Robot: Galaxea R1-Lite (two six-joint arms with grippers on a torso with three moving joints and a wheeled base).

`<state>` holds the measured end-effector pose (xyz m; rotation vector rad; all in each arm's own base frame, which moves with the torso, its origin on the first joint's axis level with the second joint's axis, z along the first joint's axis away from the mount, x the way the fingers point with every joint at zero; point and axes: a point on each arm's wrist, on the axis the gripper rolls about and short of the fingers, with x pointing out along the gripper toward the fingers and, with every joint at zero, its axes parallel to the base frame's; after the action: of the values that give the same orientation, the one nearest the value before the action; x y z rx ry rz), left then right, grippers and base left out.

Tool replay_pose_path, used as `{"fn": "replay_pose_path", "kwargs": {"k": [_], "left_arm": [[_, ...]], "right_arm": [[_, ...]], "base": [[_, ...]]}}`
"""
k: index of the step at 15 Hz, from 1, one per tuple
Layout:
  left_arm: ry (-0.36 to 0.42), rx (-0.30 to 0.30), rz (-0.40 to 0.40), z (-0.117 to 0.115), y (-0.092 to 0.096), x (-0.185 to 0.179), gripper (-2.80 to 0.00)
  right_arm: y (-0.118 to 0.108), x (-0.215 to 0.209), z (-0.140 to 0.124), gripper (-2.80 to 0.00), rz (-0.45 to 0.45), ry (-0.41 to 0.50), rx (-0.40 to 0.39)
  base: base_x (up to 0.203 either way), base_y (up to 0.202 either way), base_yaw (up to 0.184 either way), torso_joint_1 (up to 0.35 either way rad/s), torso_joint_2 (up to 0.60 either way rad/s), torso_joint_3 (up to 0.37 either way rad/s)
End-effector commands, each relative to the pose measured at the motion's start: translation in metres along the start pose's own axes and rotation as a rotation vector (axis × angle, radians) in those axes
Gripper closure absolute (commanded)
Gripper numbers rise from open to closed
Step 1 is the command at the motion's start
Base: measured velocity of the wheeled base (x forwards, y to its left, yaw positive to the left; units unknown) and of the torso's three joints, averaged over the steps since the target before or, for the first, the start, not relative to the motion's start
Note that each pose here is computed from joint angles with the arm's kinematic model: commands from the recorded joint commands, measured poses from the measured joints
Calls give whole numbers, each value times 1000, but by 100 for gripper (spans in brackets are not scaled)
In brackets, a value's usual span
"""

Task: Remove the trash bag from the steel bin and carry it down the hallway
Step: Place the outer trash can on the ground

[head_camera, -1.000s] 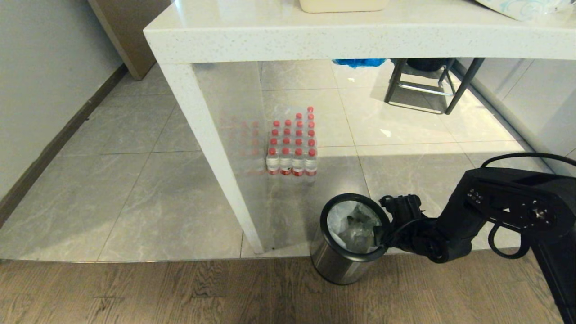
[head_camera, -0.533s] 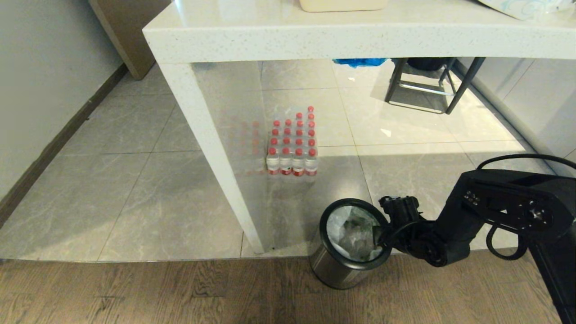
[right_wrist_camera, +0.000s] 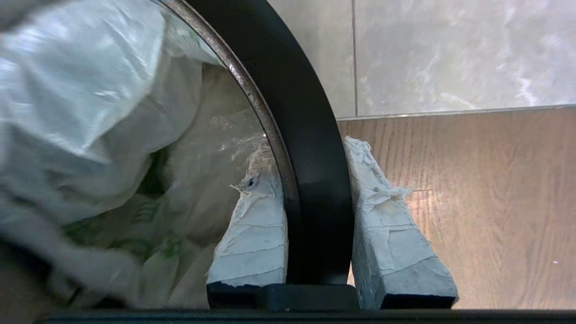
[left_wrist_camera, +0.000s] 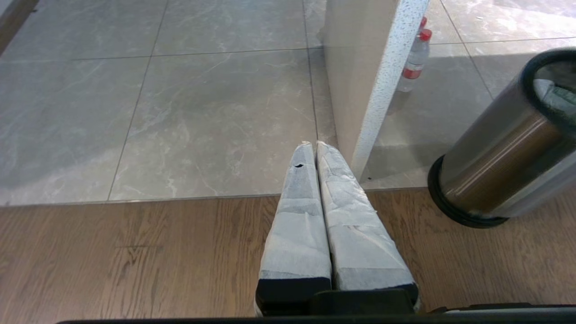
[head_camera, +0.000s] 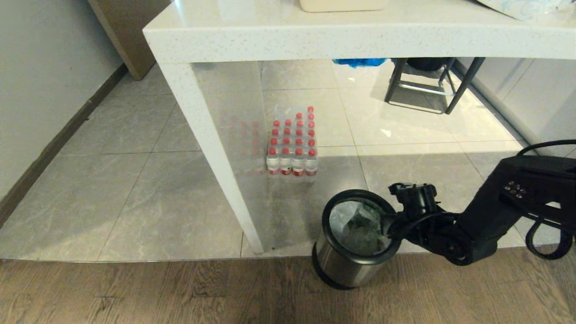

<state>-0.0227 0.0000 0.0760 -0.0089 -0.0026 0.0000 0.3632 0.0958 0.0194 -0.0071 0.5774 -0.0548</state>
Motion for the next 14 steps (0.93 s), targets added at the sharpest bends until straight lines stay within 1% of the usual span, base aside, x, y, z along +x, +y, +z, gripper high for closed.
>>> {"fn": "replay_pose_path", "kwargs": {"k": [1,4,7,11,14], "left_arm": [[-1,0,0,0,0,0,0],[-1,0,0,0,0,0,0],[-1,0,0,0,0,0,0],[-1,0,0,0,0,0,0],[-1,0,0,0,0,0,0]], "right_arm": [[-5,-29,21,0,12,-70,22],[-13,-69,39,0,30,-136,40],[-26,-122,53,0,46,-207,61],[-44,-188,61,0,54,-278,83],[-57,-230,57,0,62,-344,100]], "base": [[0,0,0,0,0,0],[0,0,0,0,0,0],[0,0,0,0,0,0],[0,0,0,0,0,0],[0,0,0,0,0,0]]}}
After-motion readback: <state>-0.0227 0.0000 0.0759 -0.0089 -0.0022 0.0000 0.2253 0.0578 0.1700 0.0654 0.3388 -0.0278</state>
